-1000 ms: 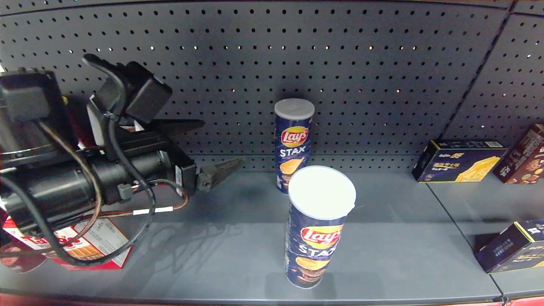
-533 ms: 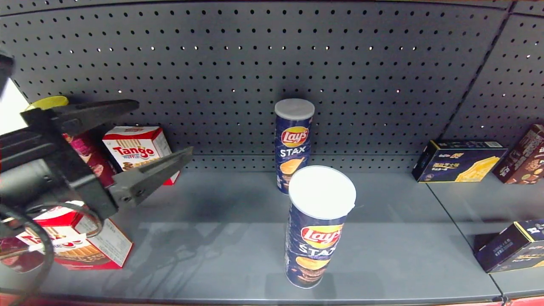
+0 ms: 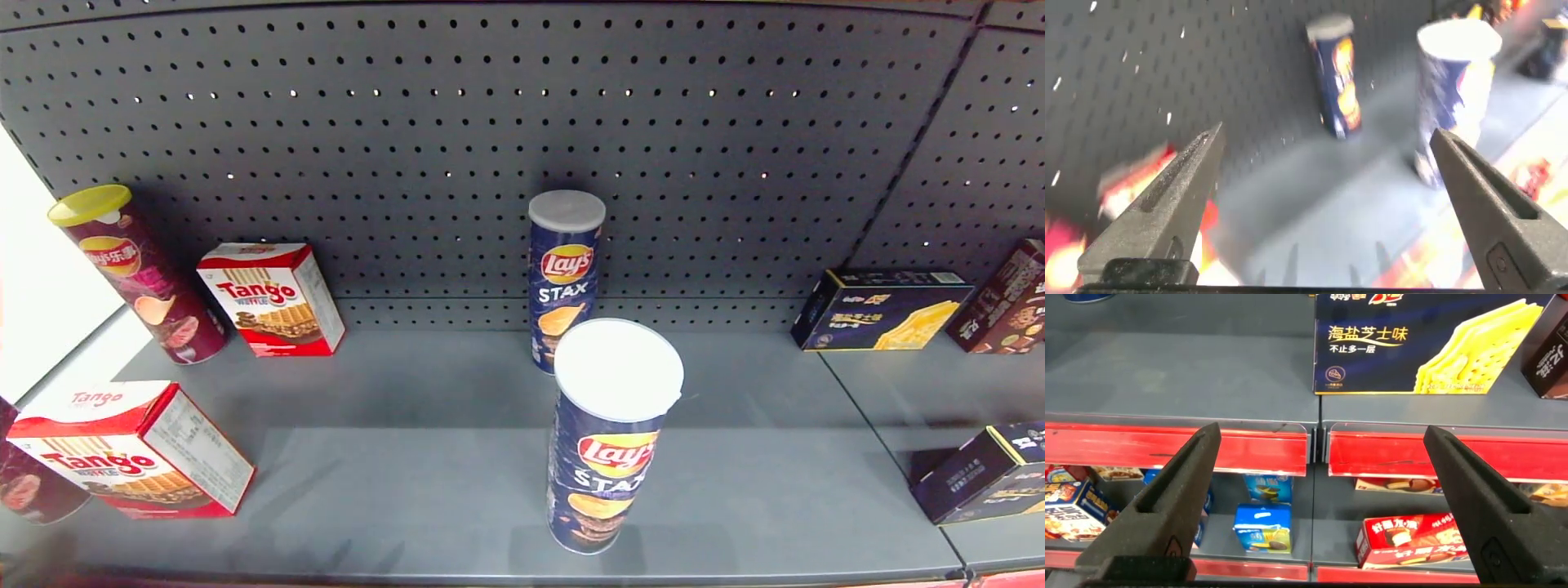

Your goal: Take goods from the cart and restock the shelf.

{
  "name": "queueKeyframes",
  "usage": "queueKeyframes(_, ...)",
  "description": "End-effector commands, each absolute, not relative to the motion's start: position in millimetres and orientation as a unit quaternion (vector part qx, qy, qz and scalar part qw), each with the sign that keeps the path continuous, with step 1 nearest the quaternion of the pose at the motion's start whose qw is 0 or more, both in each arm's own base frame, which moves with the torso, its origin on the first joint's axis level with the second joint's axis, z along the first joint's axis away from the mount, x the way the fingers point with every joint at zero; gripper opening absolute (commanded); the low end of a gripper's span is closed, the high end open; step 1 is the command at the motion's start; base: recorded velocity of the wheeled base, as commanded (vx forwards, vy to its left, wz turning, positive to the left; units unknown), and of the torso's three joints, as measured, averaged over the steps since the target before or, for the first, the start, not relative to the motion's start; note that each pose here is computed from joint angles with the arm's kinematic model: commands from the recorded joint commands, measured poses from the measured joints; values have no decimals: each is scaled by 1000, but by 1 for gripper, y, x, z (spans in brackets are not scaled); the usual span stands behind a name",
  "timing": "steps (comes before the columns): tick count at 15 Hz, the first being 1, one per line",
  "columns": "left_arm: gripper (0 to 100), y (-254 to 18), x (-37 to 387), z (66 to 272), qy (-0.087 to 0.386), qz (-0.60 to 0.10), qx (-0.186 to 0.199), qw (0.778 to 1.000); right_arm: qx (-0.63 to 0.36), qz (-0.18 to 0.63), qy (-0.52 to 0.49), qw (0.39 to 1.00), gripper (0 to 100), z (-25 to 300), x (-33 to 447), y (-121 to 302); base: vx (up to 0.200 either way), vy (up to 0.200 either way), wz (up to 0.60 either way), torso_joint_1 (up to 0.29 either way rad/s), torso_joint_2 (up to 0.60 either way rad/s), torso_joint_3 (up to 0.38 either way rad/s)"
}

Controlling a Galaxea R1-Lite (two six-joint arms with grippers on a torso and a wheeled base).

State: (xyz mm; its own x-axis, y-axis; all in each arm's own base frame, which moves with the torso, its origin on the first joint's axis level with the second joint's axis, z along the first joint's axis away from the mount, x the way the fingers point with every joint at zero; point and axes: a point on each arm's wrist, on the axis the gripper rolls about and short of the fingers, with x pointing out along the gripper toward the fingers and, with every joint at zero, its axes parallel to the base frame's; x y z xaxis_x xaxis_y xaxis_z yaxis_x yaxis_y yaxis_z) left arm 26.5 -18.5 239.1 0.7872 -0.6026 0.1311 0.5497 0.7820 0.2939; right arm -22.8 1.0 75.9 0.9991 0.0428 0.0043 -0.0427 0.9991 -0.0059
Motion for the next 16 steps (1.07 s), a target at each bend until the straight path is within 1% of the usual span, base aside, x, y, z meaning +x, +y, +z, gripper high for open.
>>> queueKeyframes(1, 100, 23, -56, 175, -140, -264, 118, 947, -3, 21, -2, 1000, 100, 76, -23, 1, 0, 0, 0, 0, 0, 0)
queueKeyframes(2, 100, 21, -68, 160, -126, -226, 120, 959, -3, 21, -2, 1000, 100, 76, -23, 1, 0, 0, 0, 0, 0, 0)
queueKeyframes(4, 100, 21, -68, 157, -110, -227, 121, 960, -3, 21, -2, 1000, 100, 76, -23, 1, 0, 0, 0, 0, 0, 0)
queueKeyframes(5, 100, 21, -68, 157, -110, -227, 121, 960, -3, 21, -2, 1000, 100, 76, -23, 1, 0, 0, 0, 0, 0, 0)
queueKeyframes(6, 100, 18, -60, 144, -84, -228, 124, 962, -3, 21, -2, 1000, 100, 76, -23, 1, 0, 0, 0, 0, 0, 0)
queueKeyframes(7, 100, 15, -57, 137, -69, -224, 125, 964, -3, 21, -2, 1000, 100, 76, -23, 1, 0, 0, 0, 0, 0, 0)
queueKeyframes(8, 100, 8, -40, 127, -6, -206, 117, 971, -3, 21, -2, 1000, 100, 76, -23, 1, 0, 0, 0, 0, 0, 0)
queueKeyframes(9, 100, 2, -27, 117, 34, -179, 111, 977, -3, 21, -2, 1000, 100, 76, -23, 1, 0, 0, 0, 0, 0, 0)
queueKeyframes(10, 100, -1, -20, 101, 52, -137, 111, 983, -3, 21, -2, 1000, 100, 76, -23, 1, 0, 0, 0, 0, 0, 0)
queueKeyframes(11, 100, -2, -17, 84, 45, -113, 107, 987, -3, 21, -2, 1000, 100, 76, -23, 1, 0, 0, 0, 0, 0, 0)
queueKeyframes(12, 100, -2, -16, 85, -2, -110, 108, 988, -3, 21, -2, 1000, 100, 76, -23, 1, 0, 0, 0, 0, 0, 0)
queueKeyframes(13, 100, -2, -16, 85, -1, -108, 107, 988, -3, 21, -2, 1000, 100, 76, -23, 1, 0, 0, 0, 0, 0, 0)
queueKeyframes(14, 100, -3, -16, 82, 14, -85, 100, 991, -3, 21, -2, 1000, 100, 76, -23, 1, 0, 0, 0, 0, 0, 0)
queueKeyframes(15, 100, -4, -19, 81, -3, -54, 76, 996, -2, 21, -2, 1000, 100, 76, -23, 1, 0, 0, 0, 0, 0, 0)
queueKeyframes(16, 100, -3, -22, 79, -11, -68, 71, 995, -3, 21, -2, 1000, 100, 76, -23, 1, 0, 0, 0, 0, 0, 0)
